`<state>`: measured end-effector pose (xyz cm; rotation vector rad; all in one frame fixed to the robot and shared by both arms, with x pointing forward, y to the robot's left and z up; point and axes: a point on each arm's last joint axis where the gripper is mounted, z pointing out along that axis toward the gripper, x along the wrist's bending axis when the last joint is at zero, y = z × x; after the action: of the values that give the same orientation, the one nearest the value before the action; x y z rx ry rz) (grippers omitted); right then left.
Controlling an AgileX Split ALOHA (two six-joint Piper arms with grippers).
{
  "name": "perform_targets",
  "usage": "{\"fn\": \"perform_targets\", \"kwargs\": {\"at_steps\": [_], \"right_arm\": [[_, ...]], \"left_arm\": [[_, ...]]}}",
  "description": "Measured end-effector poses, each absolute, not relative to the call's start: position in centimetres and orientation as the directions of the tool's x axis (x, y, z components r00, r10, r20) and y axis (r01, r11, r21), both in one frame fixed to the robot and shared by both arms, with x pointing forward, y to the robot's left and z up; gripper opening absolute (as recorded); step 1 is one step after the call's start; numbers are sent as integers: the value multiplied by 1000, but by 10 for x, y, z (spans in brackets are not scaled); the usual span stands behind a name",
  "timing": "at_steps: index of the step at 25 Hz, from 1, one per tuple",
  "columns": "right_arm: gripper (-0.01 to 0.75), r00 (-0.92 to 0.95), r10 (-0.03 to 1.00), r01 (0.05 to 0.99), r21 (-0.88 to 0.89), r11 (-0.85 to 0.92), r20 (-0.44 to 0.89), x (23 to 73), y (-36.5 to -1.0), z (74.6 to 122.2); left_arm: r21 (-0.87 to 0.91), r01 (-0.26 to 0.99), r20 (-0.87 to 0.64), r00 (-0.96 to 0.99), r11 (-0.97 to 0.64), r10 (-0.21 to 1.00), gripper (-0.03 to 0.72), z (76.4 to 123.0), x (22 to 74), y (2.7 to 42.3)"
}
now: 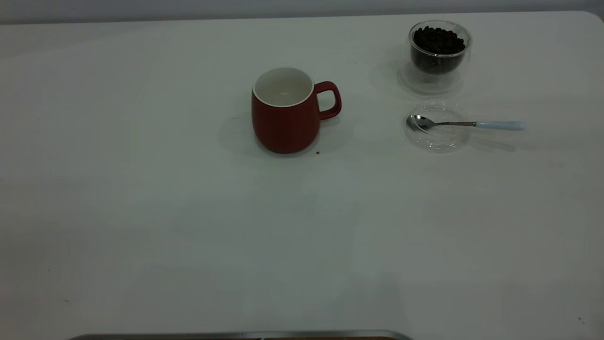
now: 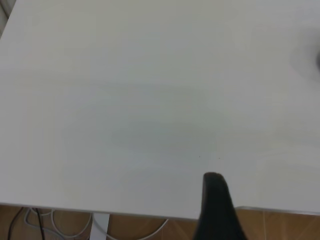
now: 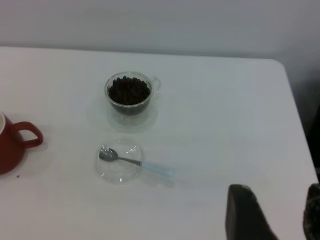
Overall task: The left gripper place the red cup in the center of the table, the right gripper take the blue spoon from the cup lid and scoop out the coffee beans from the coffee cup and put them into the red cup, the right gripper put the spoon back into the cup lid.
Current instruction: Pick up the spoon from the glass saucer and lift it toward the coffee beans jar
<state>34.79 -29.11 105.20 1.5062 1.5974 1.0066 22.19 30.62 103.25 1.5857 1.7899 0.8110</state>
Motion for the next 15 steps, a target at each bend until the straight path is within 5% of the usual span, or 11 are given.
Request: {"fn": "perform_targets", "kwargs": {"at_steps": [6, 15], "right_arm": [[439, -32, 997, 503, 863, -48, 74, 412, -288, 1025], [451, 31, 990, 649, 751, -123, 135, 480, -284, 999]], "left_arm": [[777, 622, -43, -99, 96, 994, 561, 1032, 222, 306], [777, 622, -43, -99, 96, 994, 561, 1032, 222, 306]]}}
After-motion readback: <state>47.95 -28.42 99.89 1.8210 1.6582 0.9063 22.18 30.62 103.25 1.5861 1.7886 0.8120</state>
